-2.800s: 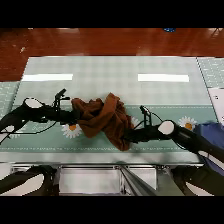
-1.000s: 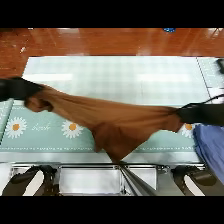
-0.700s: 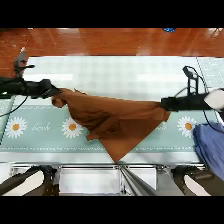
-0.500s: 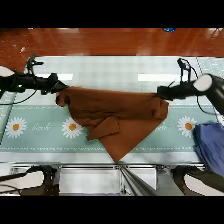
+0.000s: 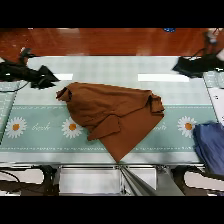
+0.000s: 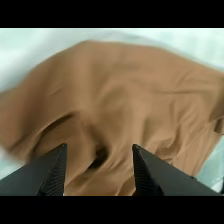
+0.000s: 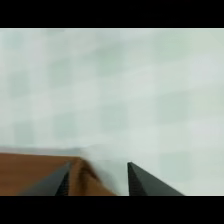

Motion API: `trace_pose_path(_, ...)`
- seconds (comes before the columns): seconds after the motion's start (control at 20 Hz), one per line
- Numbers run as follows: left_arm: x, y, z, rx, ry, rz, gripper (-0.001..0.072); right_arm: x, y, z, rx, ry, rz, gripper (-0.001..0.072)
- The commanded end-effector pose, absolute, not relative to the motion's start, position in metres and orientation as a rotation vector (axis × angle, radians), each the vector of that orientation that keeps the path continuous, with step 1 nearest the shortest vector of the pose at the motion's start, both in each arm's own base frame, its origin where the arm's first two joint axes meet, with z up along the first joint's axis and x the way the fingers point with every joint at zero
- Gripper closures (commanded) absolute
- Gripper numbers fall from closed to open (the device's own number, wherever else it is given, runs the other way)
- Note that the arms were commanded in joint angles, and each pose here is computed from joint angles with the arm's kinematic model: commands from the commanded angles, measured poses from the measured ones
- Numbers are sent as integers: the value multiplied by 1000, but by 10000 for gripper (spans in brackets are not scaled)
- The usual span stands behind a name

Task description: Fold the shirts.

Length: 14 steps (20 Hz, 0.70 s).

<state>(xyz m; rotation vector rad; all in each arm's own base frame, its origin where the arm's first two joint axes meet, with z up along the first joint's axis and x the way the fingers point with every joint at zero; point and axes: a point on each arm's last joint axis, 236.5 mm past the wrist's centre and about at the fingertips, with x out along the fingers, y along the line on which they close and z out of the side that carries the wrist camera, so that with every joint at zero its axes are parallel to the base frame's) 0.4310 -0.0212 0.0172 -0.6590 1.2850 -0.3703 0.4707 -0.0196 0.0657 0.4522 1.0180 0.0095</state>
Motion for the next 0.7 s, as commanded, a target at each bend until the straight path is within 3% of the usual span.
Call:
trace_pose_path(0.0, 385, 18, 15, -701, 1314, -257, 201, 423, -98, 91, 478, 1009, -147, 304)
trace_pose_path(0.15, 323, -7, -34, -831, 1365, -176, 201, 361, -118, 51, 579, 1034, -274, 304)
trace_pose_path(0.35, 268, -99, -59, -1057, 1398, -376, 201, 306, -93, -5, 627, 1087, -292, 304)
trace_pose_path(0.5, 246, -128, -95, -979, 1469, -331, 201, 296, -69, -22, 678, 1119, -227, 304)
trace_pose_path(0.65, 263, -142, -102, -932, 1407, -300, 201, 294, -64, -24, 677, 1128, -205, 304)
